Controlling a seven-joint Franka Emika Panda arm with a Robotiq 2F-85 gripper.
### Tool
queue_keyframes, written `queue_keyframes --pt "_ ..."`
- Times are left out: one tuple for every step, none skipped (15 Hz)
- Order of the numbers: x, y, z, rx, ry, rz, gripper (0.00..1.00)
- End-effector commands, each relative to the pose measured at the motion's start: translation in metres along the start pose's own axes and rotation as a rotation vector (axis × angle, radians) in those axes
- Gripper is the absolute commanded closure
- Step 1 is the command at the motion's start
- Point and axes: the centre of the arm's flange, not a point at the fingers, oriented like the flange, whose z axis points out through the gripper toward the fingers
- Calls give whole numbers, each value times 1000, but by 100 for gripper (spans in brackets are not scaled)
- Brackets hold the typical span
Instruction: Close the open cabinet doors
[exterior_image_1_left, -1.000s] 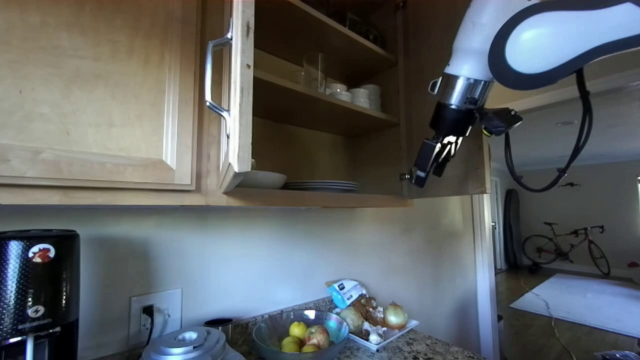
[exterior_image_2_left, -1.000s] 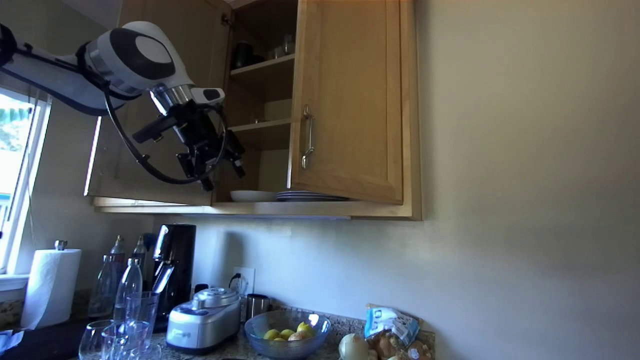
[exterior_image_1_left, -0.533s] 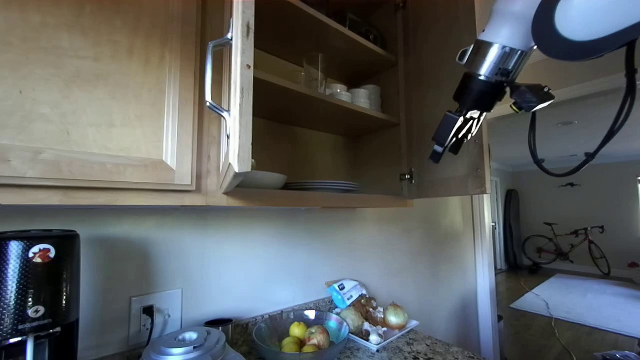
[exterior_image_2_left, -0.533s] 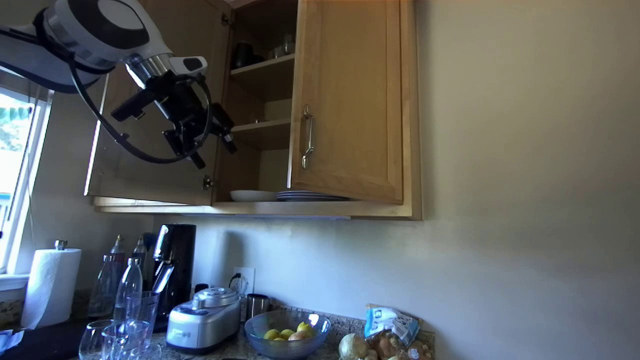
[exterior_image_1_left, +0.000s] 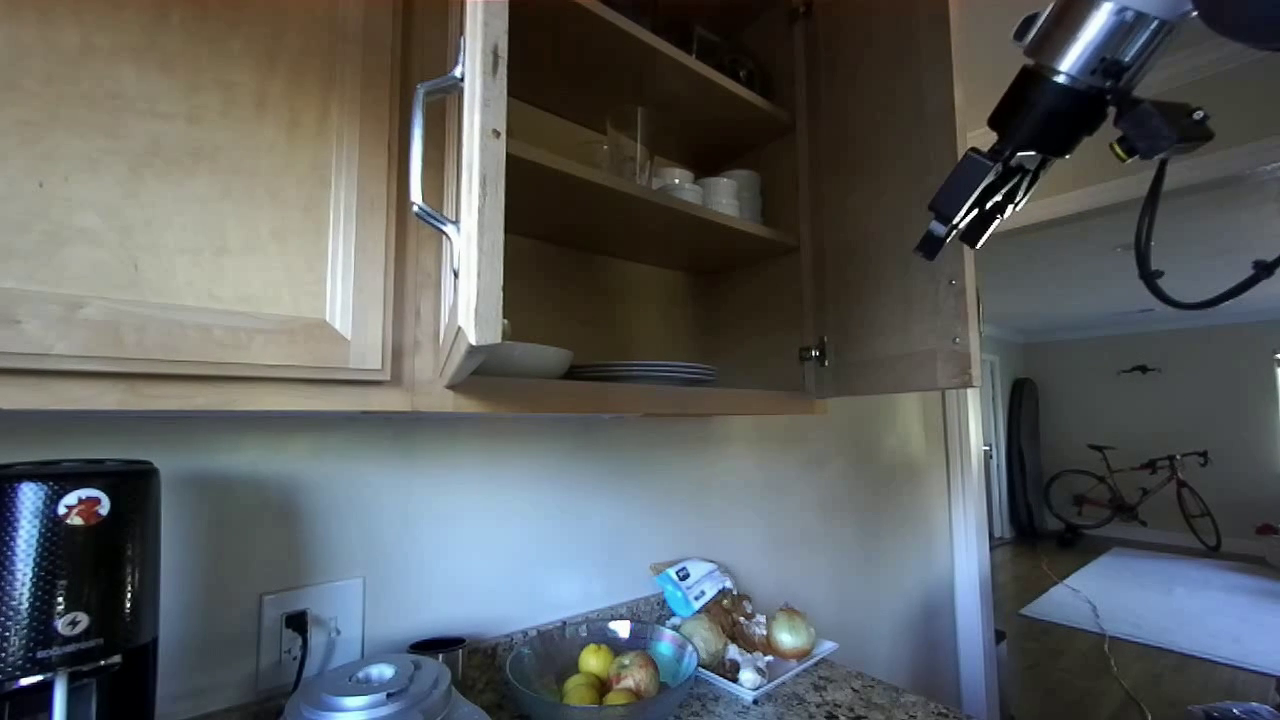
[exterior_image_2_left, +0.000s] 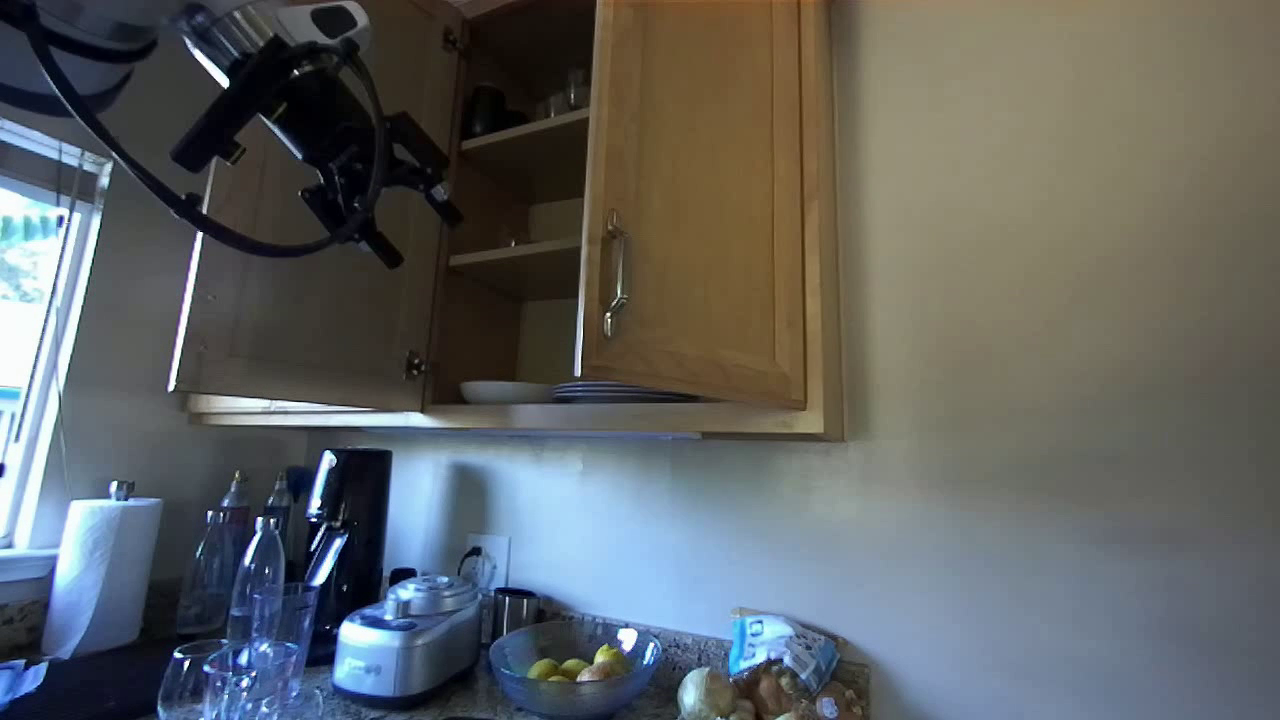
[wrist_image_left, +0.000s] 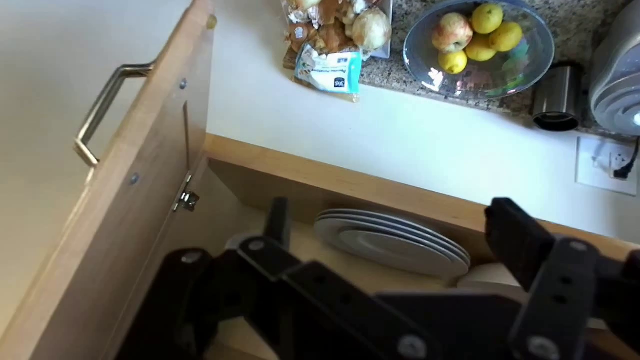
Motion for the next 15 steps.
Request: queue_keyframes --pt "-17 39 -15 -37 26 28 0" --pt "-16 47 -11 -41 29 44 0" --pt "-17 55 -11 -45 28 58 0" --pt "-15 65 -7 -50 23 72 0" --pt "-15 73 -6 -52 19 81 0" --pt "-12 77 1 -62 15 97 0" --pt "-11 83 3 -66 14 107 0" --pt "-8 84 9 -75 13 116 0" --pt "-7 86 12 -79 11 120 0" --pt "-4 87 17 -84 8 119 0" --pt "-1 88 21 -88 4 118 0" --pt "0 88 24 -91 0 115 0" --pt "2 89 27 -94 -5 113 0" --pt "3 106 21 -101 -11 117 0" --pt "5 109 23 -107 -17 118 0"
